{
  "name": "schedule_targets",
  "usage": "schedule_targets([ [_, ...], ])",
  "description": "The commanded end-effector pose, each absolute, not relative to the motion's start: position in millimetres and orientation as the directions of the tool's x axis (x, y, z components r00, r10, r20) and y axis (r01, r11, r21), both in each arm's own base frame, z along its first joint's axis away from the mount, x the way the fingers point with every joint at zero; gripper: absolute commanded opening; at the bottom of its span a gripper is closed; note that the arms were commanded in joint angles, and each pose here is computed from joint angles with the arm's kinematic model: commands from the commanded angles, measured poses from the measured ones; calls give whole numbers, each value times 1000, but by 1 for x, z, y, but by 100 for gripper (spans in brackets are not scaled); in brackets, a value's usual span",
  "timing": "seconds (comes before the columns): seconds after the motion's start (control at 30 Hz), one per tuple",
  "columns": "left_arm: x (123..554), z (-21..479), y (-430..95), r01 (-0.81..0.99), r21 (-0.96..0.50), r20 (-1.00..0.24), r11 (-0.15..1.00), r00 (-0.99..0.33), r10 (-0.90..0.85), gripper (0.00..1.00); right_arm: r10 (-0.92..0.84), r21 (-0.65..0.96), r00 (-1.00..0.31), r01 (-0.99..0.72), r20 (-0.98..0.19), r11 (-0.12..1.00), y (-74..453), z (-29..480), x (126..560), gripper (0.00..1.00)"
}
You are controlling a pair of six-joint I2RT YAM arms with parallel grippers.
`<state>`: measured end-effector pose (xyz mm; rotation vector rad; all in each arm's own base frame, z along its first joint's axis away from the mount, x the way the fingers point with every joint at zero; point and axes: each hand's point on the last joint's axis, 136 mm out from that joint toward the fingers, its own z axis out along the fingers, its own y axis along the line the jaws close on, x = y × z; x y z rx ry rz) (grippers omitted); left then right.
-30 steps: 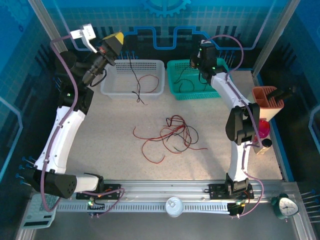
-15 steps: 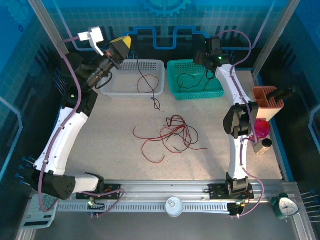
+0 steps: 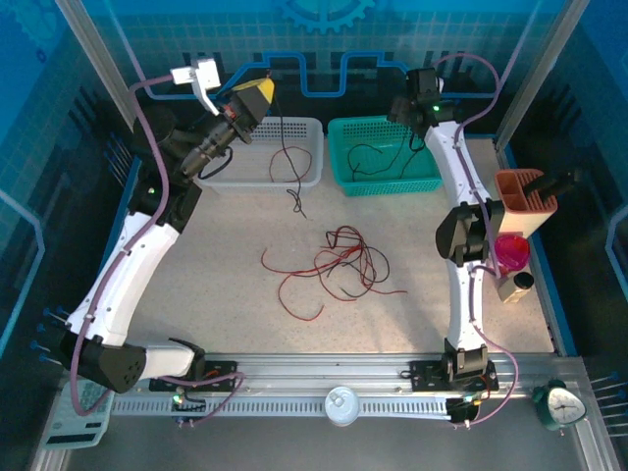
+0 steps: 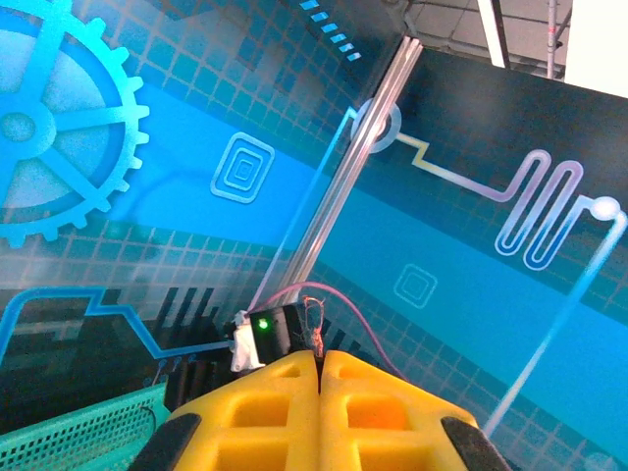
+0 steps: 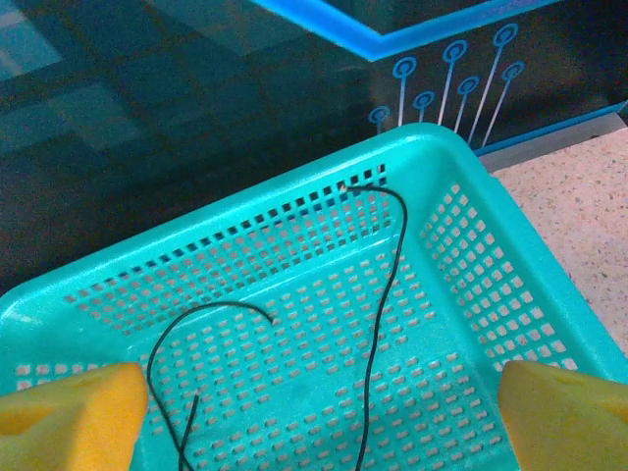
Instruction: Untangle the cables
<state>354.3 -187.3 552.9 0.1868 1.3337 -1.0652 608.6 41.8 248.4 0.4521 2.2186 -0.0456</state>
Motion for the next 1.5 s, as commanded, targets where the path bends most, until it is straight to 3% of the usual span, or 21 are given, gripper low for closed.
schedule_targets([
  [0.0, 349, 554, -187, 710, -422, -855, 564, -105, -508, 0, 324, 46, -626, 417, -710, 908, 21, 207, 608, 93],
  [0.27, 345, 545, -196, 718, -427, -856, 549, -126, -501, 0, 330, -59, -678, 482, -657, 874, -1, 165, 600, 94],
  [0.47, 344, 540, -199, 722, -429, -856, 544, -133, -499, 0, 279, 54, -627, 352, -727, 934, 22, 219, 607, 95],
  [0.7, 339, 542, -200, 732, -428, -853, 530, -134, -504, 0, 300, 184, -467, 279, -832, 942, 31, 307, 600, 100],
  [1.0, 338, 540, -202, 737, -424, -856, 526, -136, -499, 0, 259, 182, -522, 194, -813, 964, 57, 278, 615, 100],
  [1.27, 341, 534, -206, 740, -443, -847, 506, -161, -506, 0, 186, 132, -698, 132, -691, 983, 73, 194, 621, 100],
  [1.47, 339, 534, -207, 743, -441, -848, 504, -161, -505, 0, 203, 223, -709, 66, -676, 972, 84, 201, 615, 95],
])
